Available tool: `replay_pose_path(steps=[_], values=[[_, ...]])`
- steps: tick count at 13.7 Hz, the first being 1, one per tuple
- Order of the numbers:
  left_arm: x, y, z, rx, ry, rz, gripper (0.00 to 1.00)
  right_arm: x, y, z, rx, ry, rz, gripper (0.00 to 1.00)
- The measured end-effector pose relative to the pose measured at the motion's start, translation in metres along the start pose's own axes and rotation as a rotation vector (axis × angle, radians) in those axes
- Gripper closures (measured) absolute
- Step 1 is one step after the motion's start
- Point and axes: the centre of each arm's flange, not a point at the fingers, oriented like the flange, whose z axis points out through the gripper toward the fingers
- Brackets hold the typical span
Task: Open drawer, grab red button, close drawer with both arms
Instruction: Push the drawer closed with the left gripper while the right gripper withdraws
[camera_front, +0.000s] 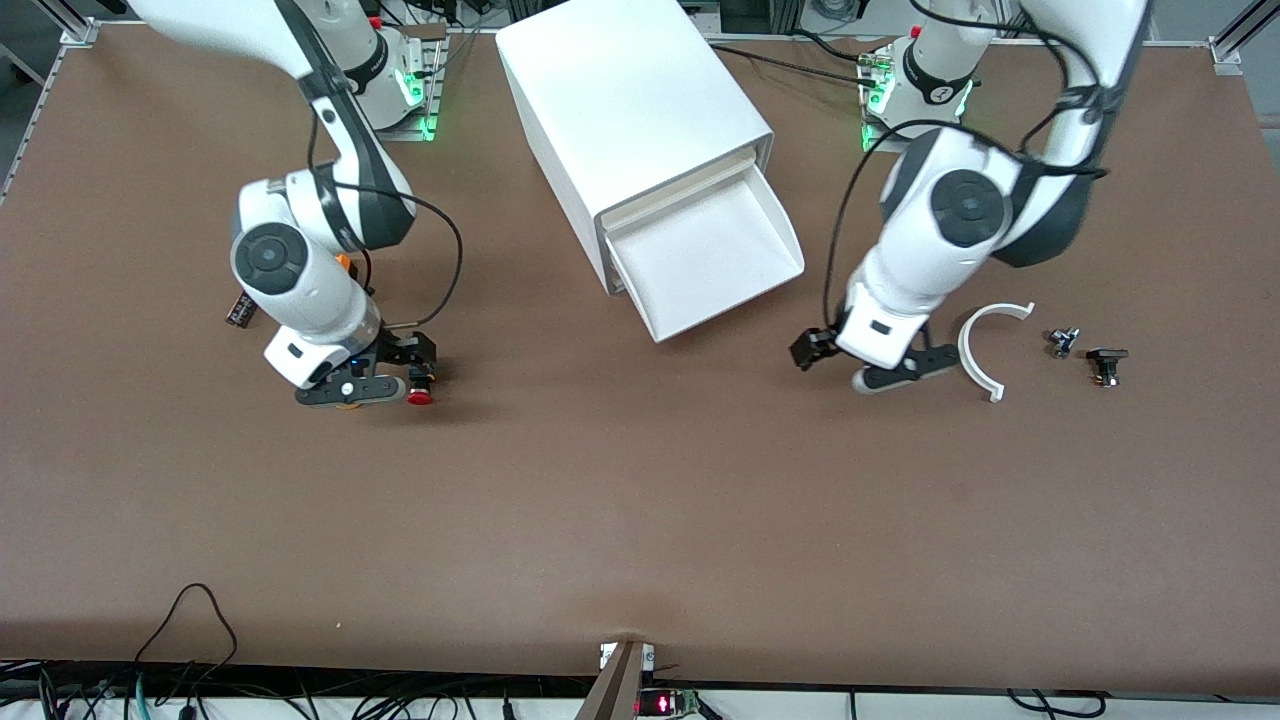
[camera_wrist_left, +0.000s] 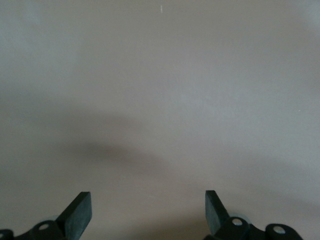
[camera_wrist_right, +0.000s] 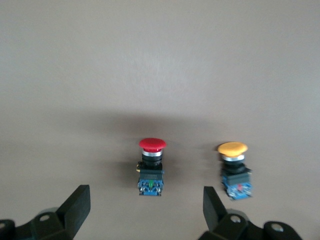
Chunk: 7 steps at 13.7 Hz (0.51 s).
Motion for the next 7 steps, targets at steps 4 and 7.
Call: replay_pose_path(steps=[4, 7], values=[[-0.066, 0.007, 0.051, -0.001, -0.034, -0.074, 0.0, 0.016, 0.006, -0.1, -0.011, -0.007, 0.016, 0.0], [-0.101, 0.02, 0.055, 0.006, -0.055, -0.12, 0.0, 0.016, 0.013, -0.162, -0.019, -0.031, 0.031, 0.0]])
